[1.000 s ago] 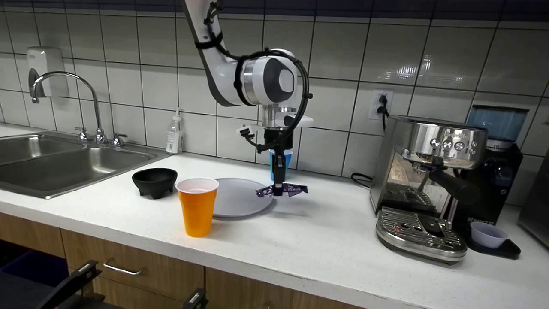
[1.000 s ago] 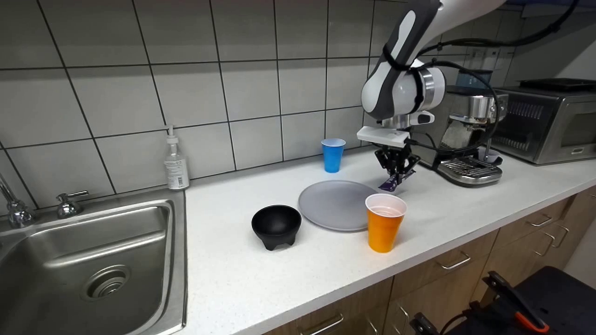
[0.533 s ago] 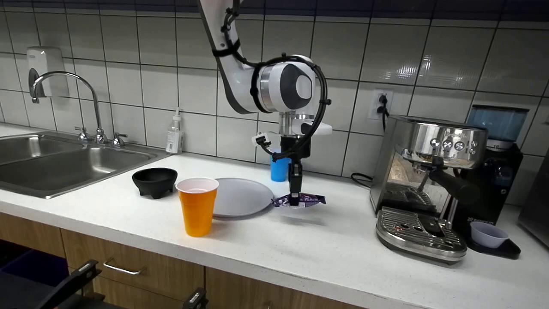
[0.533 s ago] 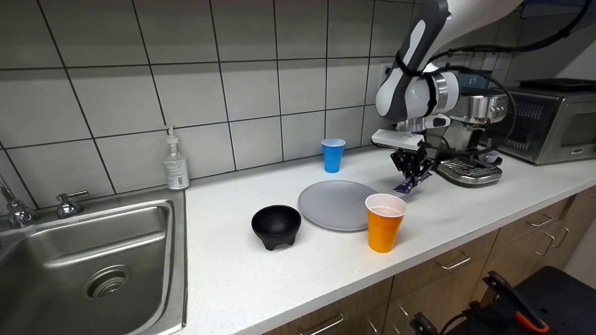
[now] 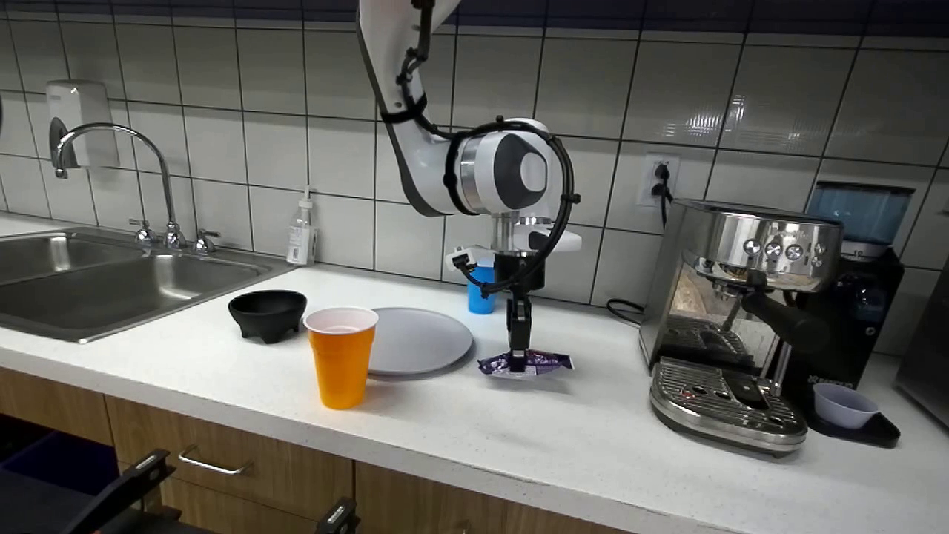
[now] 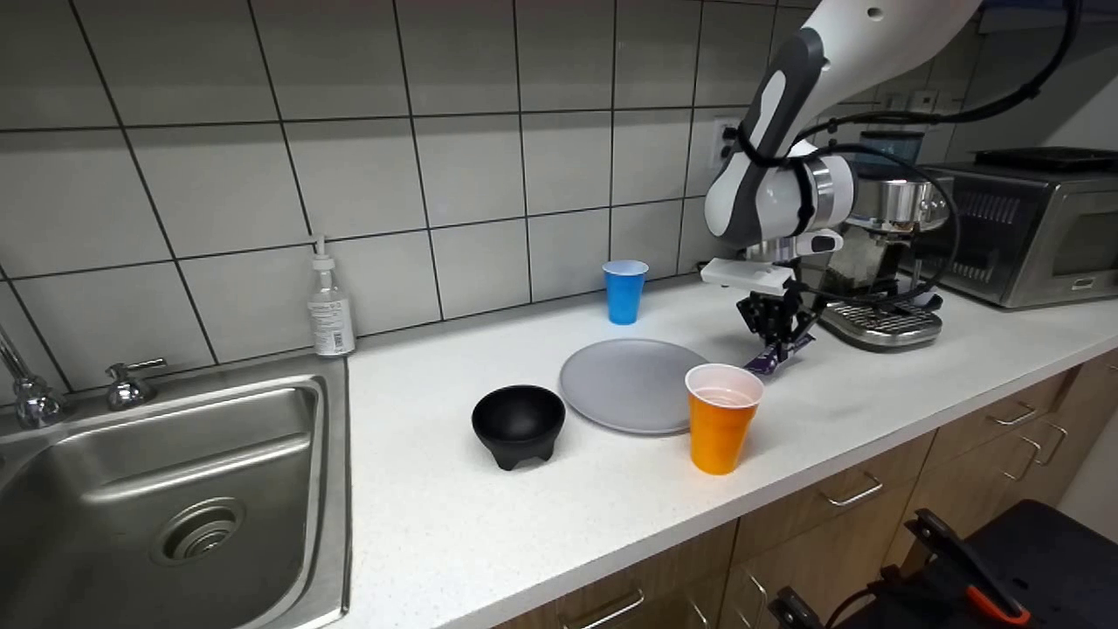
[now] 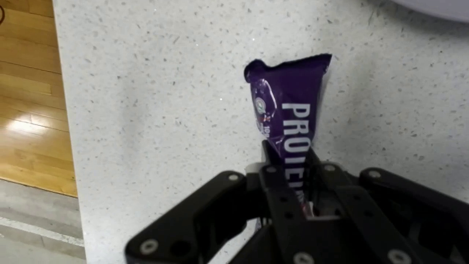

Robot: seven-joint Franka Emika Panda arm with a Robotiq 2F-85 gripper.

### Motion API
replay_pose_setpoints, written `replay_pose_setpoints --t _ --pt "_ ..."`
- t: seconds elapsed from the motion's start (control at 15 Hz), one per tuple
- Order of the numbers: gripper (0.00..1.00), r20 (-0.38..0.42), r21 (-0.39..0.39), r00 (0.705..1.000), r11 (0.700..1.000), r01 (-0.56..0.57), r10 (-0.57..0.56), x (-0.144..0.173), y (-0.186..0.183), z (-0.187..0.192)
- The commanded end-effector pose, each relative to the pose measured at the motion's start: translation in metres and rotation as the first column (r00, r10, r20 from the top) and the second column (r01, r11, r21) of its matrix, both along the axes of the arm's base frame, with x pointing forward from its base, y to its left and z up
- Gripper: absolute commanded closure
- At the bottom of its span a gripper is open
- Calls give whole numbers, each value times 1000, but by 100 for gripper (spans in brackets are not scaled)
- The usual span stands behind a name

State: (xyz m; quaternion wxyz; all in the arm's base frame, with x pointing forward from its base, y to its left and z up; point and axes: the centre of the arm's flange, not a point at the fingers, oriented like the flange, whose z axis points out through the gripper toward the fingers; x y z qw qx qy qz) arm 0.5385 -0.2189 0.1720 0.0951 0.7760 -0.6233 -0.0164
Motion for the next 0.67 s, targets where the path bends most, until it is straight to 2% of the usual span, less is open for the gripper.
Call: replay_pose_setpoints --t 0.0,0.07,0.13,0.2,0.27,0.6 --pt "96 -19 11 1000 1000 18 -17 9 -4 -4" --pt "91 -21 9 1000 1000 17 -16 9 -4 -4" --pt "58 -22 8 1000 1000 15 -15 9 -4 -5" --pt "59 -22 7 1000 1000 15 -14 9 -4 -4" --pt "55 -19 6 1000 1000 13 -13 10 -3 -2" --pt "19 16 -1 1000 1000 -9 9 11 4 17"
